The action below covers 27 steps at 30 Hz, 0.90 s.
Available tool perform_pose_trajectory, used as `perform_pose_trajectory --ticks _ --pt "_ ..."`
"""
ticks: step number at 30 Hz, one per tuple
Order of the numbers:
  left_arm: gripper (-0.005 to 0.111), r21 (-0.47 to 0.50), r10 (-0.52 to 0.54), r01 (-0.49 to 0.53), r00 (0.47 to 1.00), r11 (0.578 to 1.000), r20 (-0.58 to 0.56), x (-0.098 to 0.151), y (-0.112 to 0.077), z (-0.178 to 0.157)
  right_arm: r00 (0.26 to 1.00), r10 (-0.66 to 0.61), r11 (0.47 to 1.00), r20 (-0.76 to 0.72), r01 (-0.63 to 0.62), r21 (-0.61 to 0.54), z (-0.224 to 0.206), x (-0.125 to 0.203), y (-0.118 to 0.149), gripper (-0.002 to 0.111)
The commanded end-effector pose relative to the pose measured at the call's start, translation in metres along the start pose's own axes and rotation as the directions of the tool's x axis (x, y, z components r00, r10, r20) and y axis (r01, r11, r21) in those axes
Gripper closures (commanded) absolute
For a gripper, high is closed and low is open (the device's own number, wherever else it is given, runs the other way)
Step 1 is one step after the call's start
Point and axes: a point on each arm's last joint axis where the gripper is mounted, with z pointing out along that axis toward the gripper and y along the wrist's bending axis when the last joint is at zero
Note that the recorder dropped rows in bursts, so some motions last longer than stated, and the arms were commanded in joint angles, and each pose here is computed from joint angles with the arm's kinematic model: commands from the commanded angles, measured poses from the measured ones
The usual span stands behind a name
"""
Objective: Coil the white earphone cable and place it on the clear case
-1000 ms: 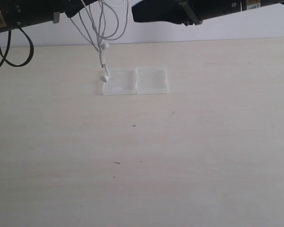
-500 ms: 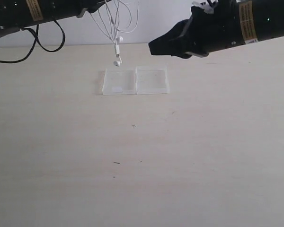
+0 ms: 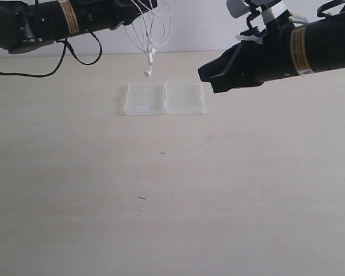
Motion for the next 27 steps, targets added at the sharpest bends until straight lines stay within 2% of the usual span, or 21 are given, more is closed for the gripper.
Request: perform_pose_trajectory --ticks 1,12,27 --pt "0.107 -0.004 -0.017 0.017 1.0 1.0 0.013 0.005 0.012 0.007 1.0 -0.007 1.0 0.016 0.006 0.01 -0.003 -0.002 0.0 0.108" --pt "0.107 -0.041 -0.095 0.093 0.995 0.995 -0.04 0.042 0.031 0.013 1.0 -0.001 1.0 0.02 0.001 0.011 -0.003 -0.002 0.0 0.108" --pt "0.107 -0.105 -0.117 0.108 0.99 0.989 -0.083 0.078 0.048 0.014 1.0 0.001 1.0 0.028 0.0 -0.012 -0.003 -0.003 0.002 0.108"
